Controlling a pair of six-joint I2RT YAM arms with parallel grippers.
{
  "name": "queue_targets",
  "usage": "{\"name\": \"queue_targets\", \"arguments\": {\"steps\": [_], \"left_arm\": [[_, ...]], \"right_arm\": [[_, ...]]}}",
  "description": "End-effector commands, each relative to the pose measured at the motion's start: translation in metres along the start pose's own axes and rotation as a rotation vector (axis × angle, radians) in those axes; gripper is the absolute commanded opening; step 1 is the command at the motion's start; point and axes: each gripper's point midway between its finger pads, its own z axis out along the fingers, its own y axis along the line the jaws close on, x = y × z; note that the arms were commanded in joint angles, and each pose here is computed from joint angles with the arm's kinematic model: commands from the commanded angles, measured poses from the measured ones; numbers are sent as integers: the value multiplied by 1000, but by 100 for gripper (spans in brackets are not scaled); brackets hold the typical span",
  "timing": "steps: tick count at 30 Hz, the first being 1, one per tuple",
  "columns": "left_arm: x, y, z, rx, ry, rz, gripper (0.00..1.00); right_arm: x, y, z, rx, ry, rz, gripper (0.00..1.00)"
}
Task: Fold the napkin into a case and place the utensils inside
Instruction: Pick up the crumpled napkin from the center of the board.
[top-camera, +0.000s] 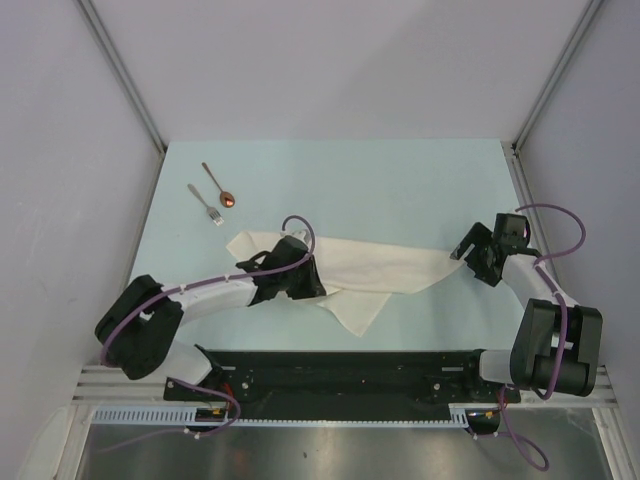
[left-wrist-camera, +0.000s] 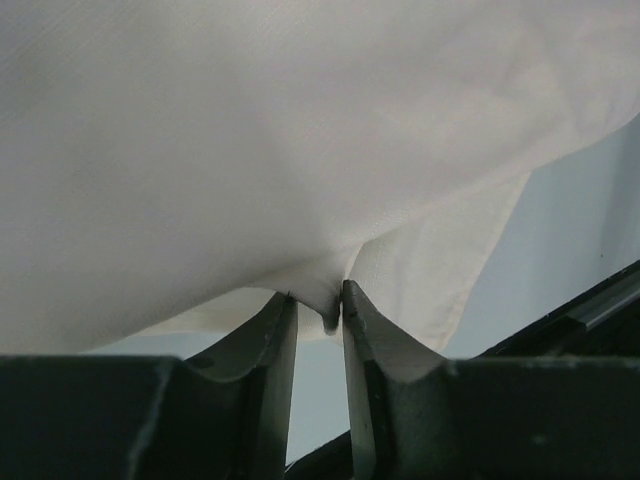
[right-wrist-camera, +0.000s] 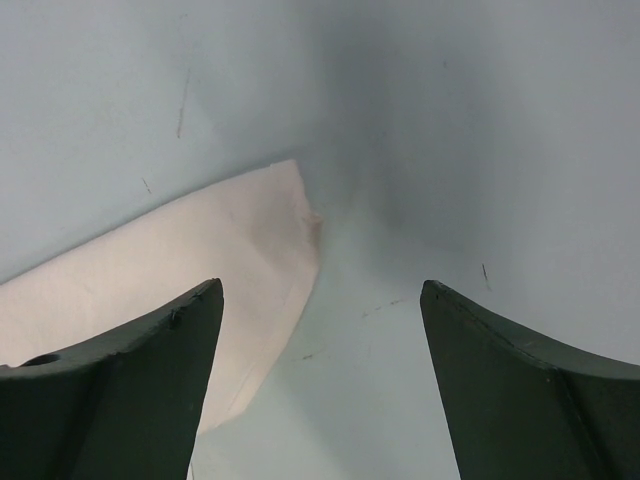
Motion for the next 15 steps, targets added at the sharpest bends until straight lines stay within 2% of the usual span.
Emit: {"name": "queue_targets", "arguments": {"steps": [1, 7, 11, 15], "left_arm": [[-25, -9, 5, 7, -48, -7, 29], [-24, -13, 8, 46, -49, -16, 30], [-23, -15, 6, 67, -56, -17, 16], [-22, -21, 0, 93, -48, -10, 8]], "right_arm": [[-6, 2, 0, -15, -19, -19, 85], [-5, 0, 2, -9, -19, -25, 85], [-3, -8, 8, 19, -8, -12, 84], [-8, -15, 10, 15, -19, 16, 82]]}}
